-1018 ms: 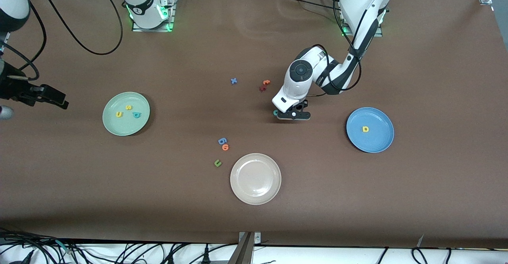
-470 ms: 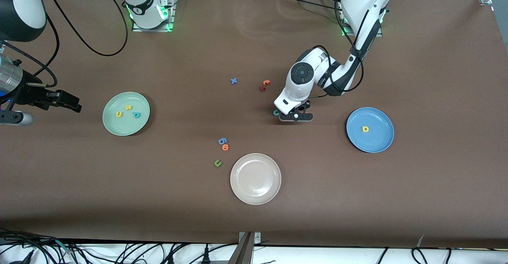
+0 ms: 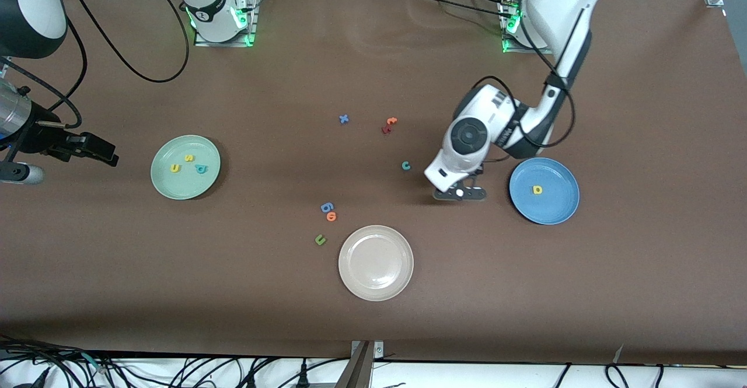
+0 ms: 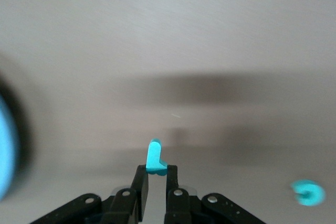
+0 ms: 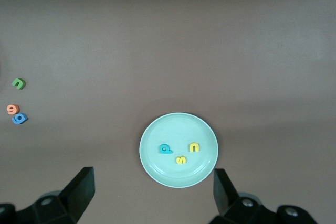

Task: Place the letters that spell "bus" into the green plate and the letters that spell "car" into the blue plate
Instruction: 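Lift the cyan L and carry it toward the blue plate, then lower the cyan L onto the blue plate and open the left gripper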

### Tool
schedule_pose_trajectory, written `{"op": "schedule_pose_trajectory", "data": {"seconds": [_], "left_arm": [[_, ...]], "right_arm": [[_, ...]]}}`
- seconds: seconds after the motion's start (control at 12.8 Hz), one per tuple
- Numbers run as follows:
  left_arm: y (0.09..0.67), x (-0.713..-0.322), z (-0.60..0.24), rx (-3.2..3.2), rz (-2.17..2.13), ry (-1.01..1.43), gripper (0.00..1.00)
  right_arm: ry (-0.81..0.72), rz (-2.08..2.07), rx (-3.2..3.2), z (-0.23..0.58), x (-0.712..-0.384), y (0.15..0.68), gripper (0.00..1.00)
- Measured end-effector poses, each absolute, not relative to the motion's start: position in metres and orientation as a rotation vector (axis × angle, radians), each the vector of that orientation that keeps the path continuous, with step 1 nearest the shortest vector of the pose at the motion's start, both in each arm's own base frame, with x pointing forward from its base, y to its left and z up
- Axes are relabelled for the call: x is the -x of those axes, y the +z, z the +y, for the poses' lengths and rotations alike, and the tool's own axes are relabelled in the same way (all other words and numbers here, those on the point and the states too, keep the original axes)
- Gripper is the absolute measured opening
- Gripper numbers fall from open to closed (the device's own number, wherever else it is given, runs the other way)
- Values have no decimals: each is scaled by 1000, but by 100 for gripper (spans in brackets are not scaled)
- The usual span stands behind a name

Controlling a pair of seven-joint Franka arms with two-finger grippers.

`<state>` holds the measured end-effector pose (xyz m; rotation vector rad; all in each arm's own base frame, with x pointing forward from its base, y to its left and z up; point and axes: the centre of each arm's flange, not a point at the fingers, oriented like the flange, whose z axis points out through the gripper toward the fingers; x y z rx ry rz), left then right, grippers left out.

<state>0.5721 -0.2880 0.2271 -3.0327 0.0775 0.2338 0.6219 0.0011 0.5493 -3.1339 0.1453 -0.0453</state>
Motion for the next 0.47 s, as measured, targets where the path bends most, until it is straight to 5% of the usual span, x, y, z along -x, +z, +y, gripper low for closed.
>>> {"op": "schedule_pose_trajectory", "data": {"seconds": [0.47], "left_arm": [[243,-613,-164,3032,340,345,18]], "right_arm": [[-45,154,3134,1,-622,549,100]]}}
